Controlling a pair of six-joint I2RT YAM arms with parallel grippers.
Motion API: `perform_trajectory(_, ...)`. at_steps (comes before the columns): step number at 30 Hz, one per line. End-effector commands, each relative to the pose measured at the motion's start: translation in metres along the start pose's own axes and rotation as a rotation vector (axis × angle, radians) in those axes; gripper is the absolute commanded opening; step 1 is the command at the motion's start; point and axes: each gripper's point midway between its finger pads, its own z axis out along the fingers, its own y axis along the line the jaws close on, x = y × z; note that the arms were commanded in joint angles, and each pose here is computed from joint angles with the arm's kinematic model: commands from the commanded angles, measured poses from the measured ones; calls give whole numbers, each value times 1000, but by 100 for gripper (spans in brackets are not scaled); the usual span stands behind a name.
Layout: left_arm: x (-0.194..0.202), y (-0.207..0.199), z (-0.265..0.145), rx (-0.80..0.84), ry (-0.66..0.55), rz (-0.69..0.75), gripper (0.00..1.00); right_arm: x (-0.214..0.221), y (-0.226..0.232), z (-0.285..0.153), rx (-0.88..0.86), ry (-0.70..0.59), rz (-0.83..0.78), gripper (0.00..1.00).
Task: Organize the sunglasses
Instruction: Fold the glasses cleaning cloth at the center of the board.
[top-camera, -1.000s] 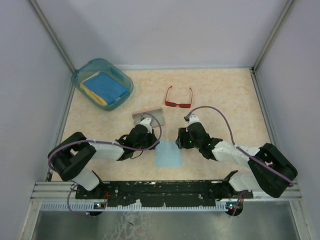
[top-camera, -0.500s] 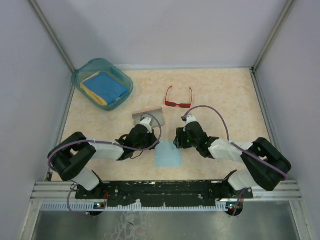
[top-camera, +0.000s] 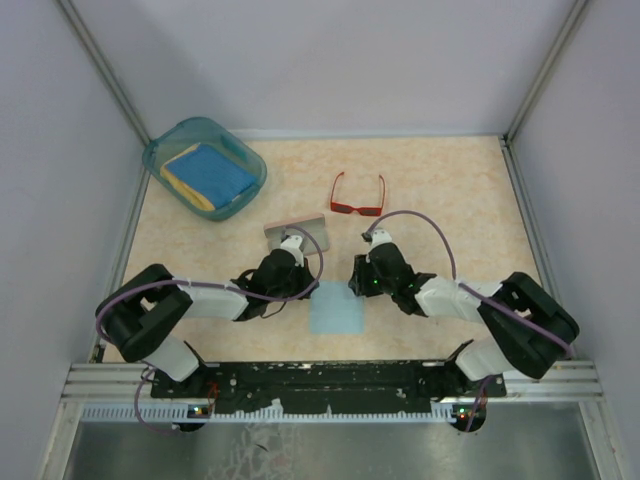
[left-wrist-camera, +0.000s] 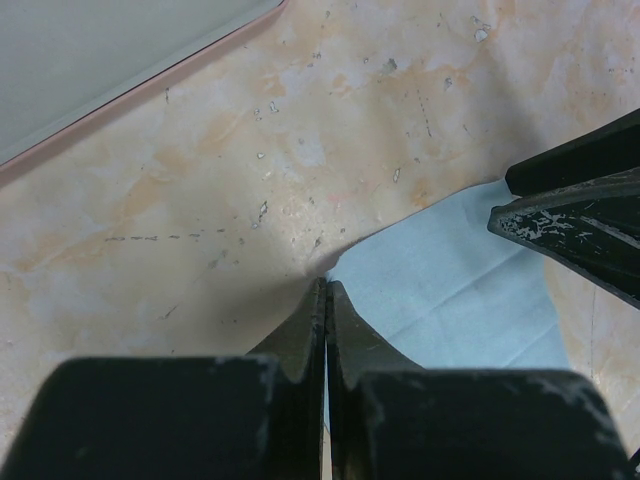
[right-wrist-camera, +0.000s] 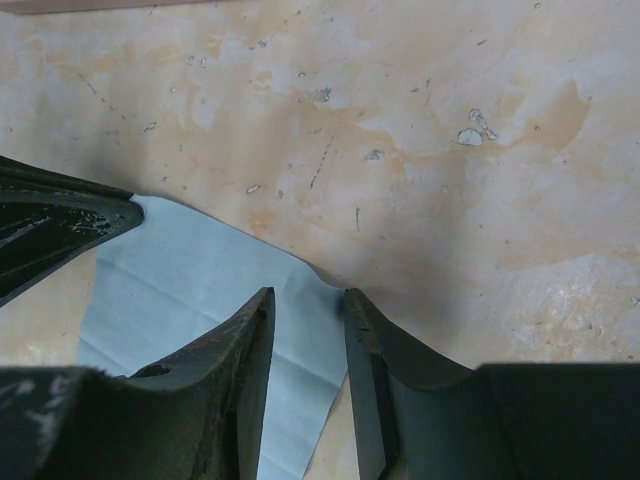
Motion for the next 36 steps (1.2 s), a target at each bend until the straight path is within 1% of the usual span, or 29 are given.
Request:
perform_trajectory(1, -2, -1, 0, -10, -2, 14, 0, -2, -5, 4, 37, 13, -11, 34)
perform_trajectory(3, -2, -1, -1, -11, -3, 12, 0, -3, -5, 4, 41, 12, -11, 29)
perform_trajectory(6, -1, -1, 0, -10, -2, 13, 0, -3, -7, 4, 48, 12, -8, 25)
perform_trajectory(9, -1, -1, -1, -10, -2, 11, 0, -3, -7, 3, 52, 12, -9, 18)
perform_trajectory(11, -2, -1, 0, -10, -3, 11, 0, -2, -8, 3, 57, 13, -9, 16)
perform_trajectory(15, -2, 0, 0, -11, -8, 13, 0, -5, -10, 4, 68, 5, -13, 4)
perform_trajectory(17, -4, 0, 0, -15, -15, 17, 0, -7, -10, 4, 71, 0, -16, 0)
perform_trajectory(23, -13, 5, 1, -55, -39, 19, 0, -21, -9, 6, 76, -47, -38, 0)
perform_trajectory(36, -34, 17, 15, -133, -86, 79, 0, -59, -3, 16, 92, -144, -70, 0)
